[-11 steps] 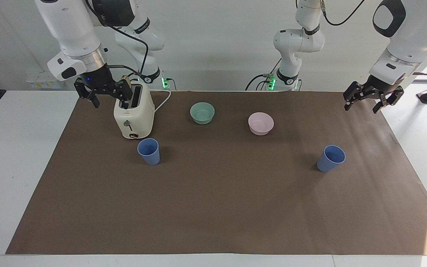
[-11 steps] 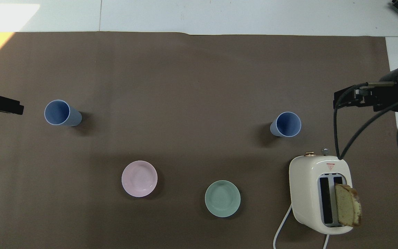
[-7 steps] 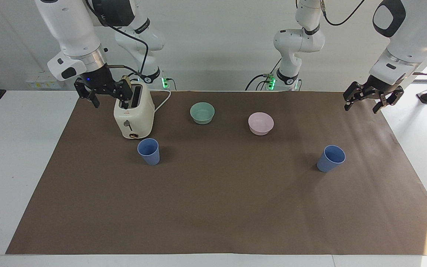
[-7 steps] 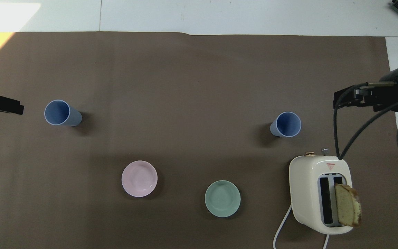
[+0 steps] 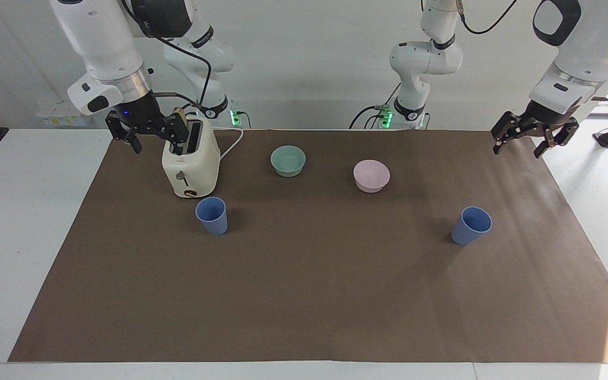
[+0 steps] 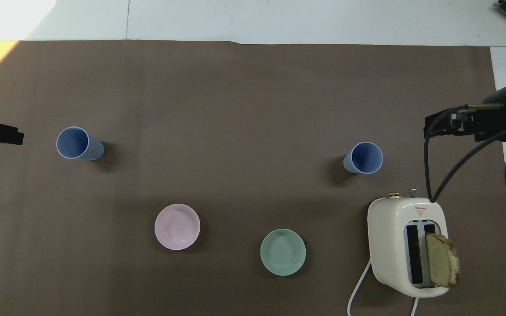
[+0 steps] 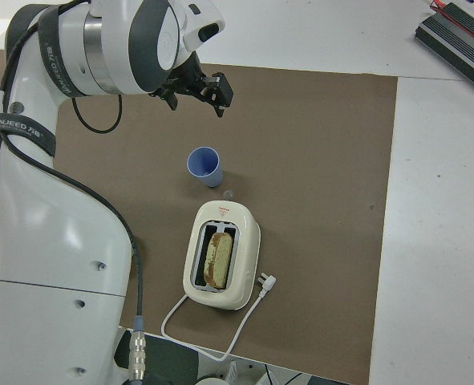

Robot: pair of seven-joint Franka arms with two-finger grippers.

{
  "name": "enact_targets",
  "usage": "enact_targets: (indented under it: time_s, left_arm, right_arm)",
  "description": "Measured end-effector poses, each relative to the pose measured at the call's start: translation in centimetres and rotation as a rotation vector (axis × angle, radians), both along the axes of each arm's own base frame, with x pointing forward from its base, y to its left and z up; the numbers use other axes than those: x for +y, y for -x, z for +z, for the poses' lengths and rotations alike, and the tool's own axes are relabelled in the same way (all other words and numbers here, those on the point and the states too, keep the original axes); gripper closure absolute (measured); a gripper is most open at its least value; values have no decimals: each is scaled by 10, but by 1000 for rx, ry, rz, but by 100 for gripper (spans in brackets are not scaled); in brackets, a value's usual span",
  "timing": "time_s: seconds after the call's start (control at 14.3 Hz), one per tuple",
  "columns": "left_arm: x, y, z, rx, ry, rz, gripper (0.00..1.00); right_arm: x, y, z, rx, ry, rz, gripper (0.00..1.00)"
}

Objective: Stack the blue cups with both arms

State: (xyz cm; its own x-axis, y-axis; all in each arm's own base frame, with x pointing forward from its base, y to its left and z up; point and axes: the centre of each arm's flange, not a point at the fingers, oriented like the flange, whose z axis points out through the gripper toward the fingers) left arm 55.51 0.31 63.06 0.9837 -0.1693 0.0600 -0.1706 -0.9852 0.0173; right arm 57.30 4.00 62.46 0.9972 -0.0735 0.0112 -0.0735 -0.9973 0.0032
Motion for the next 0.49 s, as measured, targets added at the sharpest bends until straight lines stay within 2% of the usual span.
enact_targets:
  time_s: [0.49]
  left_arm:
    - [3, 5, 0, 29, 1, 7, 0]
  right_arm:
    - [0, 0, 0, 0, 0, 0, 0]
